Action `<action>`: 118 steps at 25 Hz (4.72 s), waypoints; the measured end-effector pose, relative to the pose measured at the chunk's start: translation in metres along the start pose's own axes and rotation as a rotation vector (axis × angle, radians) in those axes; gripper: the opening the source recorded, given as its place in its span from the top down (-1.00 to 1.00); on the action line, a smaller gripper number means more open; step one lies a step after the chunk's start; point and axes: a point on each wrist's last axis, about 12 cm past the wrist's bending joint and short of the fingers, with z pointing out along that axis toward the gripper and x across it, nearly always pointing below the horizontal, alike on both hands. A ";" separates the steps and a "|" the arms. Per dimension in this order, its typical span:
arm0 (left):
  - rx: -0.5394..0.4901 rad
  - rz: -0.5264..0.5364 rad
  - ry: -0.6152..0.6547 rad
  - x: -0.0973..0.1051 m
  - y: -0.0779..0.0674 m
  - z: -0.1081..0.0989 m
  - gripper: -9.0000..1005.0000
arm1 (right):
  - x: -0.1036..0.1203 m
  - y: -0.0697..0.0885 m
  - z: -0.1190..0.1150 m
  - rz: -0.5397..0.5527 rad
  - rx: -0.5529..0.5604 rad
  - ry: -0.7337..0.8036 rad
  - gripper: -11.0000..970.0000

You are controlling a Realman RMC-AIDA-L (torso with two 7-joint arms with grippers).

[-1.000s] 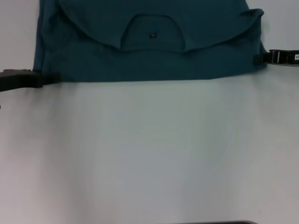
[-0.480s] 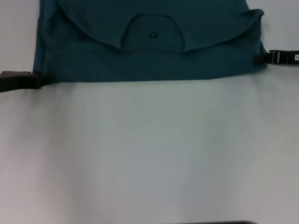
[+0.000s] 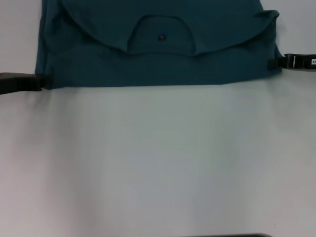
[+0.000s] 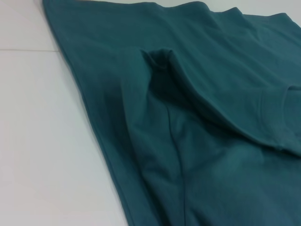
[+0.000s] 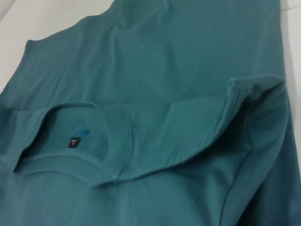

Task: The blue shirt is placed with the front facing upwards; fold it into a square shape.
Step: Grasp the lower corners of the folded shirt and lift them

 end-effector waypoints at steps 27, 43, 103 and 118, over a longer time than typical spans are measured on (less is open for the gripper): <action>0.031 0.010 0.017 -0.004 -0.004 -0.003 0.25 | 0.001 -0.001 -0.001 -0.001 0.001 0.000 0.90; 0.079 -0.083 0.040 -0.034 -0.002 -0.003 -0.21 | 0.000 -0.001 -0.002 0.003 -0.005 0.005 0.90; 0.040 -0.067 0.174 -0.045 0.006 0.015 -0.20 | 0.003 -0.004 -0.008 0.007 -0.016 0.015 0.90; 0.109 -0.024 0.217 -0.050 -0.002 0.005 -0.20 | -0.001 -0.003 -0.008 -0.001 -0.016 0.012 0.90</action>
